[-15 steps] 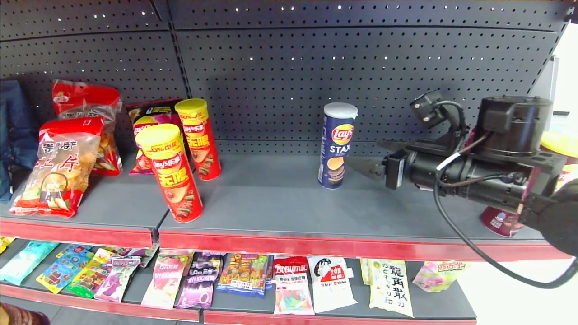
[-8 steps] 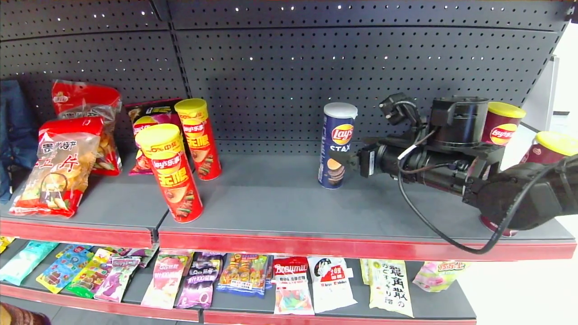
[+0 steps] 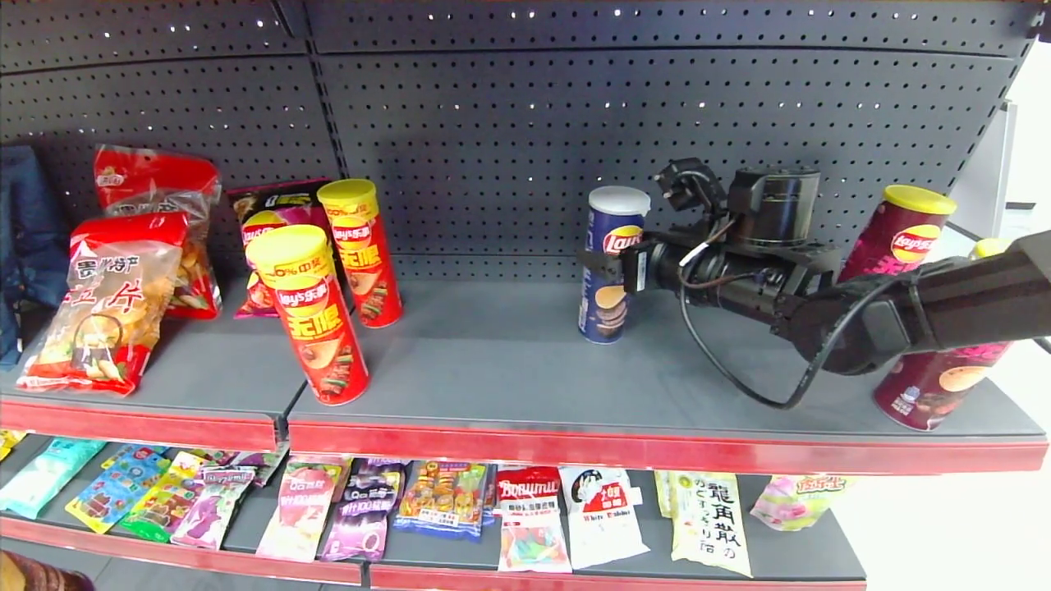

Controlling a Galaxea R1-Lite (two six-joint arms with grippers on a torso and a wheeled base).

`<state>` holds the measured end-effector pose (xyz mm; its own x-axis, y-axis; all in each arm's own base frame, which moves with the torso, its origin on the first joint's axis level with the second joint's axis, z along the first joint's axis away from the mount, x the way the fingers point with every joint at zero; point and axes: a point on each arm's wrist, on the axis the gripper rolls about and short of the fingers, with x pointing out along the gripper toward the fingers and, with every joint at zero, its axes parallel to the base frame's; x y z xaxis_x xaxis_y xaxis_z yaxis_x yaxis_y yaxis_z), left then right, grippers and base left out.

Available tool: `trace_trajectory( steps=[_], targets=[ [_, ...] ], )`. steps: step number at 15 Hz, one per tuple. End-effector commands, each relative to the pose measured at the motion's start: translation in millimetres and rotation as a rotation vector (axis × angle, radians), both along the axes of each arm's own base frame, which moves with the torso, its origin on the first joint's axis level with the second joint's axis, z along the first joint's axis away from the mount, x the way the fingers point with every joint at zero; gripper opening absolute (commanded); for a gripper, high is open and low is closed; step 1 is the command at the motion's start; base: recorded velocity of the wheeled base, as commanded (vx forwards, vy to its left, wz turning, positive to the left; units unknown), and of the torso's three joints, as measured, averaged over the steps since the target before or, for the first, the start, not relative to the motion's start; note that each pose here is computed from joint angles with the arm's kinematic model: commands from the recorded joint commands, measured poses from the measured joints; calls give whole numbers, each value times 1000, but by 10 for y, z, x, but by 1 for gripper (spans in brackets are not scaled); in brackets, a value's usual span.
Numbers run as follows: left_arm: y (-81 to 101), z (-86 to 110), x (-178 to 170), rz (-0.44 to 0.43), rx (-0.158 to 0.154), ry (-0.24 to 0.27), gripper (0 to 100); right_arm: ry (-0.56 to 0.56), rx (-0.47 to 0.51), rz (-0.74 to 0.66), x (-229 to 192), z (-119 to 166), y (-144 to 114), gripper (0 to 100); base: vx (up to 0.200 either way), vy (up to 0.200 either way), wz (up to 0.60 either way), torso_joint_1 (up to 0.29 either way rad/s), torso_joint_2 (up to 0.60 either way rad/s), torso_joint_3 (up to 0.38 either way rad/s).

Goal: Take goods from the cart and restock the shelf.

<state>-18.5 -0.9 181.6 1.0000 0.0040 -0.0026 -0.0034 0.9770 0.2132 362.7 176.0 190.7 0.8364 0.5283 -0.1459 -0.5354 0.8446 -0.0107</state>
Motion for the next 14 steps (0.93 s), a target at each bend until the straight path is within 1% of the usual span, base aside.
trace_trajectory(
  steps=[1,7,8,12,14],
  targets=[
    [0,-8,4,1,0,4,0,7,-4,-5,106,-81,54,100,0,0,0,0,0,0],
    [0,-8,4,-1,0,4,0,-26,7,-25,277,-78,145,100,0,0,0,0,0,0],
    [0,-8,1,1,-2,2,0,-23,5,-28,286,-96,156,0,0,0,0,0,0,0],
    [0,-5,-9,1,0,-4,0,-11,-4,-26,262,-142,187,0,0,0,0,0,0,0],
    [0,4,-6,1,0,-4,0,-41,1,-75,99,36,258,0,0,0,0,0,0,0]
  ],
)
